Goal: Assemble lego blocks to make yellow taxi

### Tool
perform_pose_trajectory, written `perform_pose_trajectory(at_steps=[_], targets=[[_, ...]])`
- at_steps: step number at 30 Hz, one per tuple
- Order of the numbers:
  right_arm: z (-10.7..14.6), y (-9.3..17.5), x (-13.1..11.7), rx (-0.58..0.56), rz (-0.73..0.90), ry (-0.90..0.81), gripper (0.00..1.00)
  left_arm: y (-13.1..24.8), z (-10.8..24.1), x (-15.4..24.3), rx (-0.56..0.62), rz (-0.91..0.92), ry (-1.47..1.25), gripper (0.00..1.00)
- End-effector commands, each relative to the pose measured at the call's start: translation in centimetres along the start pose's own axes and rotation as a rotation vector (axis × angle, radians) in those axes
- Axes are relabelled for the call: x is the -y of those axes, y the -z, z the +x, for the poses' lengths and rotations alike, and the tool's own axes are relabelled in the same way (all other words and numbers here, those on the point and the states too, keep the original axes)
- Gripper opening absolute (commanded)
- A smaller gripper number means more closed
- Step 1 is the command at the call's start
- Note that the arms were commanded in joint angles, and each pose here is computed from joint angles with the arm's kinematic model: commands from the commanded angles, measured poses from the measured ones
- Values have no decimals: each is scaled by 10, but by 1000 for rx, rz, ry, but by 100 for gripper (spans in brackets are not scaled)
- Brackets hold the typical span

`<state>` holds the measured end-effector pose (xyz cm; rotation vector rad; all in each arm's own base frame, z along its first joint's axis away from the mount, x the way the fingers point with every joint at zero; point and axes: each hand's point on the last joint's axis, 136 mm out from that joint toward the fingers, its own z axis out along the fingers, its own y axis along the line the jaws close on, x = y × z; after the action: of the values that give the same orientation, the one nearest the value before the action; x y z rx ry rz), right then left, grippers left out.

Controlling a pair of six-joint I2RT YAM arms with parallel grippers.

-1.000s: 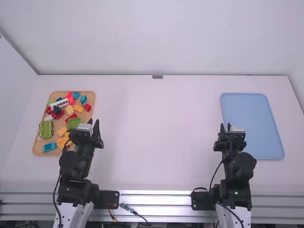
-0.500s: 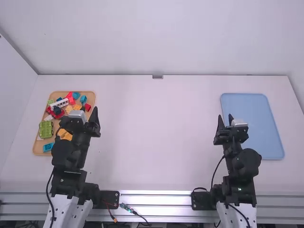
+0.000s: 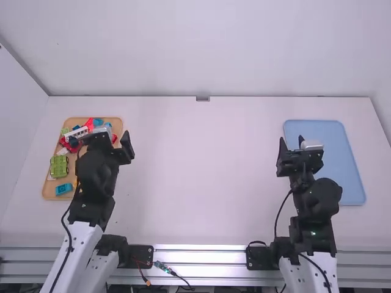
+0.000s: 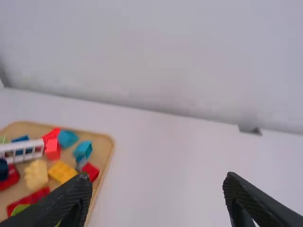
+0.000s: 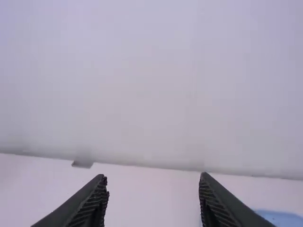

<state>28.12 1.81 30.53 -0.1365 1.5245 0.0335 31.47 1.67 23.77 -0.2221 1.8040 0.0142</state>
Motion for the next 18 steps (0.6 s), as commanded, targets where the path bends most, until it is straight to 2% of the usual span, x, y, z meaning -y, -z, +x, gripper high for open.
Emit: perform_pose_trajectory(at_steps=[1,9,15,18], targets=[[-27,-4,-2,44,-14,-41,54,-4,-6,-2,-15,-27,15,78],[-45,-25,-1,20,-23,-6,67,-16,-6,-17,-93,-146,38,88],[-10,-47,4,-93,-14,-21,78,-23,-3,-32,-149,-240,53,95],[12,-59,6,-160,-14,-34,85,-26,-3,-52,-177,-328,77,99]])
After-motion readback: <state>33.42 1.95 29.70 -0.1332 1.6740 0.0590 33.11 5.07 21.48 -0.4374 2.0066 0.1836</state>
